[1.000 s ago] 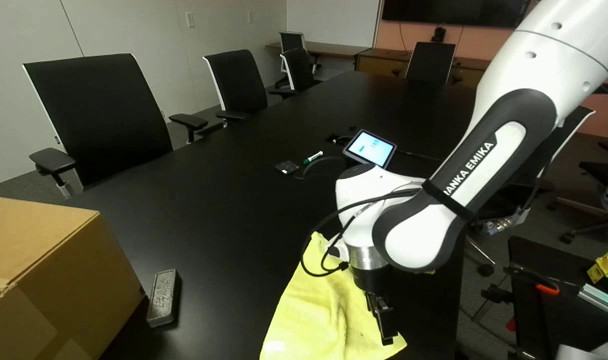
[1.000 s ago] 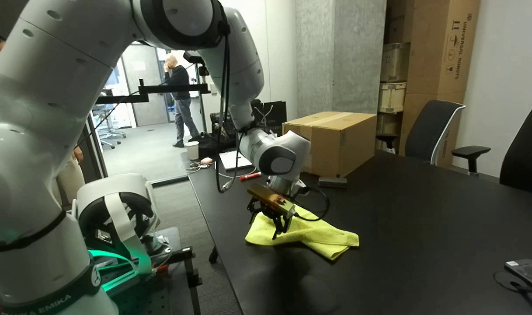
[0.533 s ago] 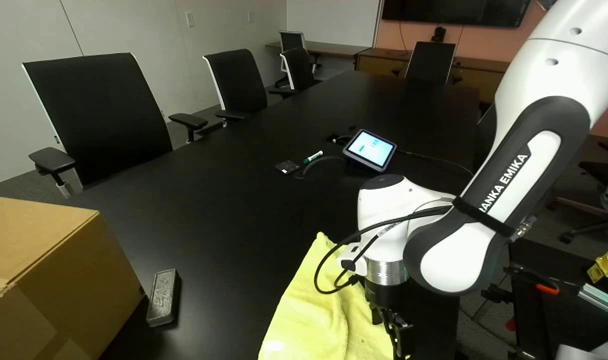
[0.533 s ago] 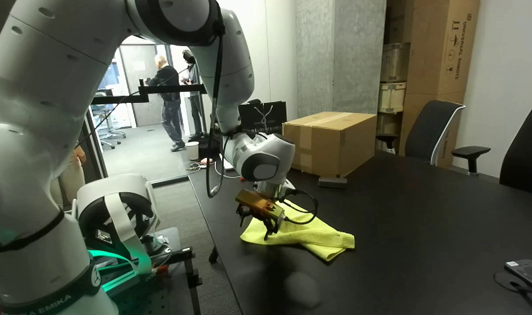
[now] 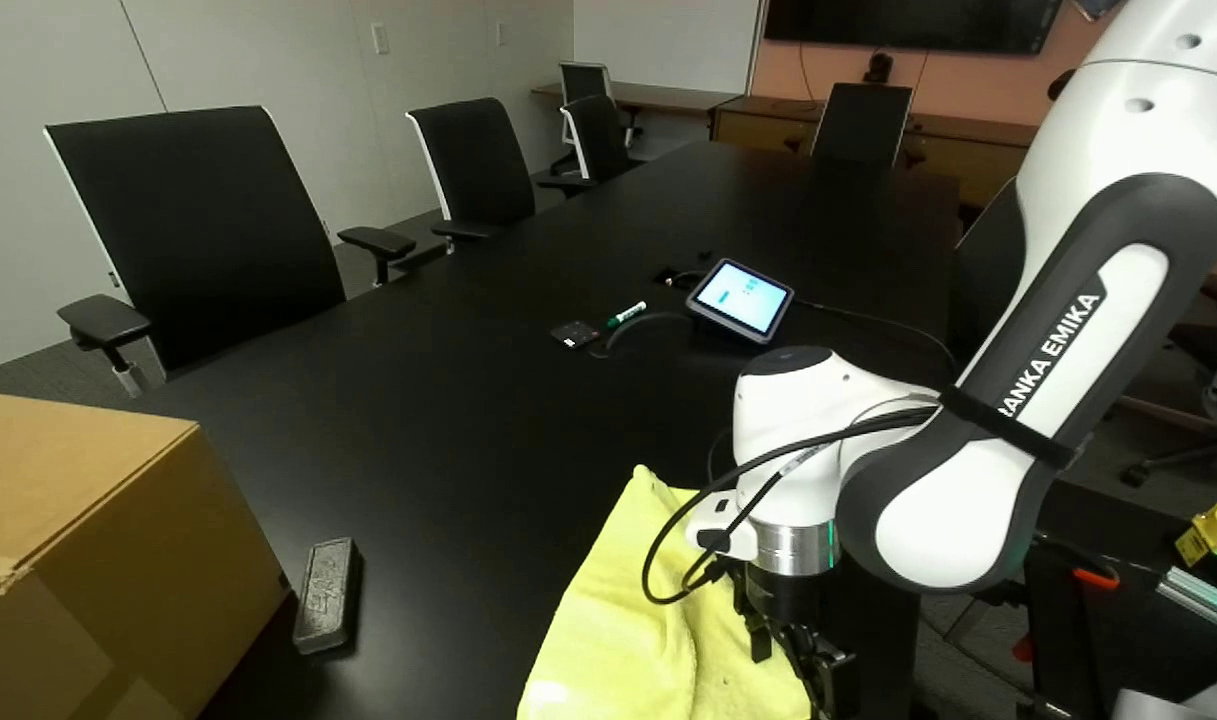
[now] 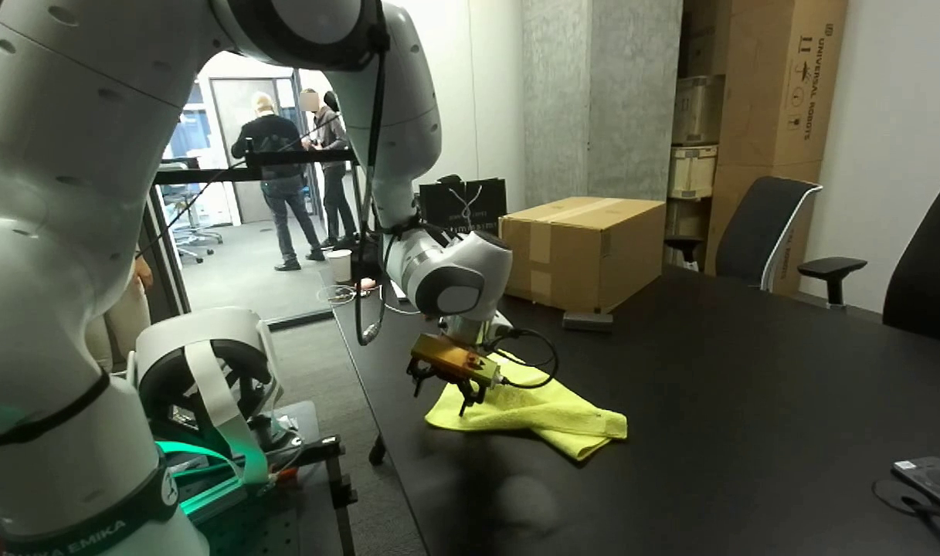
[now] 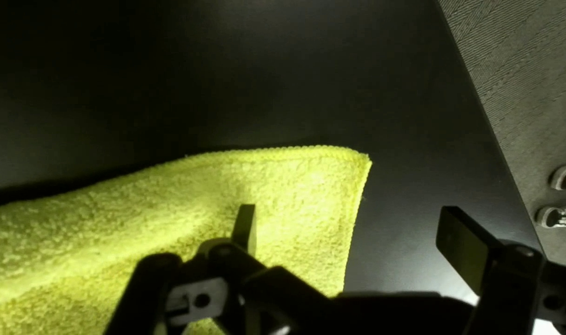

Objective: Fold the cloth on the table

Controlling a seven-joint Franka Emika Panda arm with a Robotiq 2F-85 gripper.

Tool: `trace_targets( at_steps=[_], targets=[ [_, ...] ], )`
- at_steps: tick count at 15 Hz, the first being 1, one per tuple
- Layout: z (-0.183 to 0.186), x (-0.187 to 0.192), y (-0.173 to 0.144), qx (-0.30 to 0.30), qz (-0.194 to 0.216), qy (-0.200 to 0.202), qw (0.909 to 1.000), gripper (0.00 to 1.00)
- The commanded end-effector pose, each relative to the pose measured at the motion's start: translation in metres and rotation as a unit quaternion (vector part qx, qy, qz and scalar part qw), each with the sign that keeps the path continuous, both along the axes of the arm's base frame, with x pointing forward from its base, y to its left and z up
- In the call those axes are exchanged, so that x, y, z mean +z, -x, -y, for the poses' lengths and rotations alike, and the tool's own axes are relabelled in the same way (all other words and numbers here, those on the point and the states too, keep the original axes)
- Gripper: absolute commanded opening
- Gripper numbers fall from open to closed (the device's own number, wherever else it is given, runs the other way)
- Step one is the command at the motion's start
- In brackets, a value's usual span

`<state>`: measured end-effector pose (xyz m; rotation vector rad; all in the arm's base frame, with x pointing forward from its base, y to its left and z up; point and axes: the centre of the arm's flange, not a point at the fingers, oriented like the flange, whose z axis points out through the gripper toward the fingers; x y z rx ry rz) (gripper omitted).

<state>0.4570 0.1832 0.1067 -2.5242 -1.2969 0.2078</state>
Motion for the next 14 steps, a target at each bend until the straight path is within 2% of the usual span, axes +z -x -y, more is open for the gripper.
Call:
trace_targets(
  at_steps=[1,6,11,14],
  targets=[
    [0.002,0.006,0.007,0.044,0.02,-0.007,0.9988,1.0],
    [-0.001,-0.005,0.004,0.101,0.048,0.001,0.9938,1.0],
    [-0.001,-0.01,0.003,0.128,0.085,0.014,0.988,1.0],
    [0.0,-0.014,0.006,0.143,0.083,0.016,0.9862,1.0]
  ],
)
